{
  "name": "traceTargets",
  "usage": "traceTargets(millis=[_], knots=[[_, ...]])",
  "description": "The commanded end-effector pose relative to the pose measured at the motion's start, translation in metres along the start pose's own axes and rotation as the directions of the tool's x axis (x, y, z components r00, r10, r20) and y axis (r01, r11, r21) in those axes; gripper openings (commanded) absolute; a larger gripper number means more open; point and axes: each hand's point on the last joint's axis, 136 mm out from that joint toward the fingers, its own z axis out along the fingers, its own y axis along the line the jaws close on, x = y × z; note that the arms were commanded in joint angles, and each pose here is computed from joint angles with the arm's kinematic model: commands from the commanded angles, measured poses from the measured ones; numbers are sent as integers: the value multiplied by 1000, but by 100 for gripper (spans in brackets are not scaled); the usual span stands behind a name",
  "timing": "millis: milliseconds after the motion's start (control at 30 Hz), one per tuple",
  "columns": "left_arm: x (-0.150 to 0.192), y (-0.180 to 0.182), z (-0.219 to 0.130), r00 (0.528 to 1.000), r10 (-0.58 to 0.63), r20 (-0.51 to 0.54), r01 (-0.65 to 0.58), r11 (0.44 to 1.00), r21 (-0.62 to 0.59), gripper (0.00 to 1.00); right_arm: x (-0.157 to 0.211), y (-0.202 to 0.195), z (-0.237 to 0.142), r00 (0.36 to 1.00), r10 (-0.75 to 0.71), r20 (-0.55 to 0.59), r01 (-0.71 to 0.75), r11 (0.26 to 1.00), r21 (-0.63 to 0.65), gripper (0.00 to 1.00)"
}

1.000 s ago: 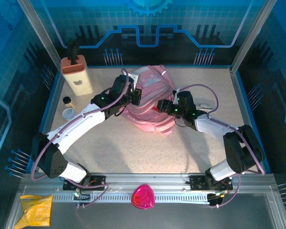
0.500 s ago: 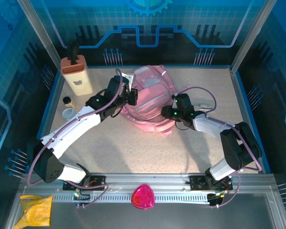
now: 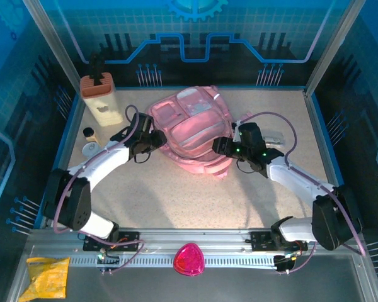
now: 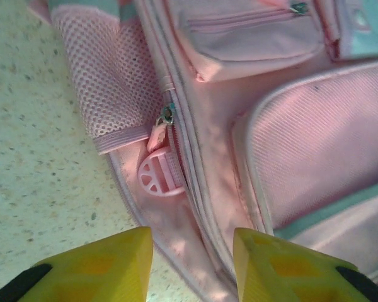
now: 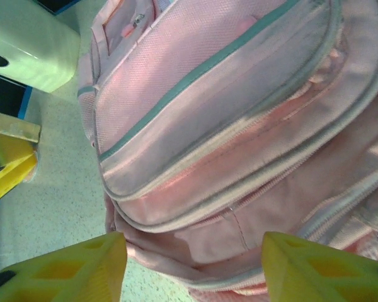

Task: Pack books, pencil case, and school supplies into a backpack

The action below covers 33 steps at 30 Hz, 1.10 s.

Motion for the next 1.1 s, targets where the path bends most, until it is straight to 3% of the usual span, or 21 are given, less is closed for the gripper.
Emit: traceTargets(millis=[0, 133, 233, 300, 367, 433, 500, 733, 833, 933, 1000, 1067], knots=[[-4, -28, 12, 993, -109, -50, 114, 986, 125, 37, 21, -26, 0, 997, 29, -76, -23, 997, 77, 63], [13, -57, 10, 998, 62, 0, -61, 990, 129, 44, 16, -28, 11, 991, 79, -107, -73, 996, 55, 67], [27, -82, 9, 965, 260, 21, -261, 956, 133, 46, 3, -21, 22, 990, 102, -100, -102, 995, 8, 68], [41, -103, 7, 912, 406, 53, -409, 898, 162, 48, -6, -23, 31, 984, 141, -107, -140, 990, 16, 70], [64, -125, 8, 821, 565, 86, -569, 793, 219, 53, -14, -22, 42, 975, 191, -117, -195, 981, -25, 70], [81, -129, 14, 714, 693, 104, -699, 693, 177, 56, -27, -11, 50, 976, 188, -107, -197, 977, -83, 70], [89, -127, 22, 640, 762, 97, -767, 625, 146, 58, -41, 3, 51, 981, 169, -92, -180, 974, -136, 69], [87, -129, 42, 473, 866, 162, -881, 468, 69, 70, -62, 24, 45, 981, 176, -76, -188, 960, -207, 63], [82, -129, 57, 424, 893, 149, -904, 427, 15, 71, -65, 31, 44, 979, 191, -76, -203, 950, -237, 63], [69, -126, 69, 412, 897, 159, -899, 429, -90, 66, -70, 34, 43, 979, 191, -66, -201, 947, -250, 62], [44, -120, 67, 437, 880, 186, -847, 472, -246, 53, -71, 32, 43, 978, 200, -62, -209, 946, -246, 62], [32, -121, 66, 448, 870, 207, -819, 492, -295, 46, -73, 27, 44, 975, 214, -54, -220, 943, -251, 62]])
